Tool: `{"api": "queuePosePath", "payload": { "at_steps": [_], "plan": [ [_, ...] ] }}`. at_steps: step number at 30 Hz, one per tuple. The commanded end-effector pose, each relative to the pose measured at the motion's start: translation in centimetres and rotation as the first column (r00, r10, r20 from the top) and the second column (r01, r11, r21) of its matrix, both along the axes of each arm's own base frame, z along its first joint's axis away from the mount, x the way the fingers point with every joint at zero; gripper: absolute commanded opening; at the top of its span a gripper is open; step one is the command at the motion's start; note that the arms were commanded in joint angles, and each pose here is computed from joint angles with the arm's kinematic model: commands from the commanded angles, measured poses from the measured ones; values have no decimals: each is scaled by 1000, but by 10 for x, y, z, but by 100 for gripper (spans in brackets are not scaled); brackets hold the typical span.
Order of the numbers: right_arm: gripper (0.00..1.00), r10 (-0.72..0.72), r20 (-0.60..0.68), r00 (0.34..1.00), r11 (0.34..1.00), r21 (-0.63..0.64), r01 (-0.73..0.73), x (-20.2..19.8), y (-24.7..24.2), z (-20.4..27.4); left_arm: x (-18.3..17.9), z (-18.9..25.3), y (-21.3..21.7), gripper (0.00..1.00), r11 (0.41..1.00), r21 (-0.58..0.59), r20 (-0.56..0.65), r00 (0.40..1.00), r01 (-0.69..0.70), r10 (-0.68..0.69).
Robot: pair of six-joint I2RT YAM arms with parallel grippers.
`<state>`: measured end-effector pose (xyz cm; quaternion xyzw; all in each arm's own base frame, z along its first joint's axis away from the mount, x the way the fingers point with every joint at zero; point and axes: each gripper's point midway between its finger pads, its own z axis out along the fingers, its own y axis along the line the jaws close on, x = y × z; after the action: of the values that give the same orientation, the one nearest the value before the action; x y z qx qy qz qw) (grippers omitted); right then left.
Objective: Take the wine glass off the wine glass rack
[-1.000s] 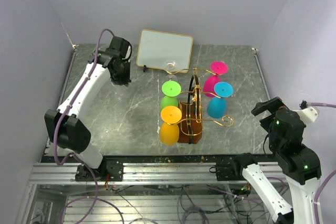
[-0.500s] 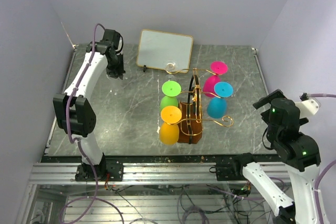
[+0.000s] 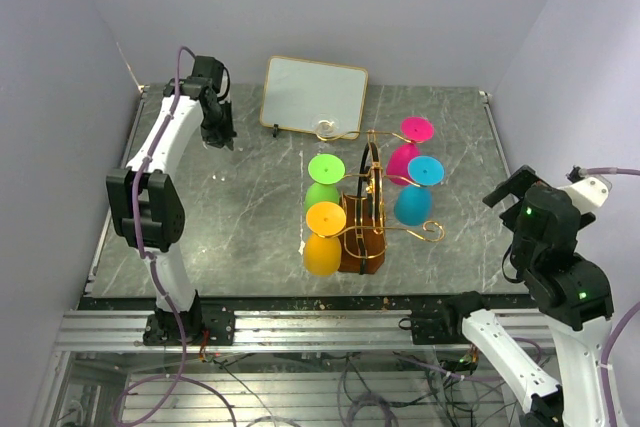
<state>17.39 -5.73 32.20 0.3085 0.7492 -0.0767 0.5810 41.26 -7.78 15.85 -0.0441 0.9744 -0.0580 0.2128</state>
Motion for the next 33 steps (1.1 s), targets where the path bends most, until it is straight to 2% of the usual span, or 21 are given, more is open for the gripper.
{"api": "queuePosePath", "payload": {
  "at_steps": [1,4,6,11,14,20,28,33],
  "plan": [
    [100,-6,22,1000,999,-46,7,-3,-6,6,18,13,-2,7,999,-49,63,998,-1,4],
    [100,-8,78,997,1000,-24,10,-8,-7,13,17,9,-1,8,998,-58,49,999,-5,8],
    [100,4,112,994,1000,-18,-2,-9,-7,18,17,7,1,14,998,-58,42,999,-8,10],
    [100,5,126,992,1000,-17,-3,-12,-7,24,17,18,11,39,1000,-16,56,998,-25,26],
    [100,19,122,992,1000,-27,-16,-11,-6,26,18,37,15,50,1000,2,101,994,-30,30],
    [100,90,159,983,996,-44,-84,-13,1,39,9,100,16,64,999,-25,260,965,-32,37],
    [100,181,207,961,984,-29,-178,-20,13,49,-48,151,-12,82,974,-208,436,900,88,12],
    [100,241,223,945,969,-7,-246,-21,25,47,-99,161,-39,84,912,-348,524,851,216,-2]
  ]
}}
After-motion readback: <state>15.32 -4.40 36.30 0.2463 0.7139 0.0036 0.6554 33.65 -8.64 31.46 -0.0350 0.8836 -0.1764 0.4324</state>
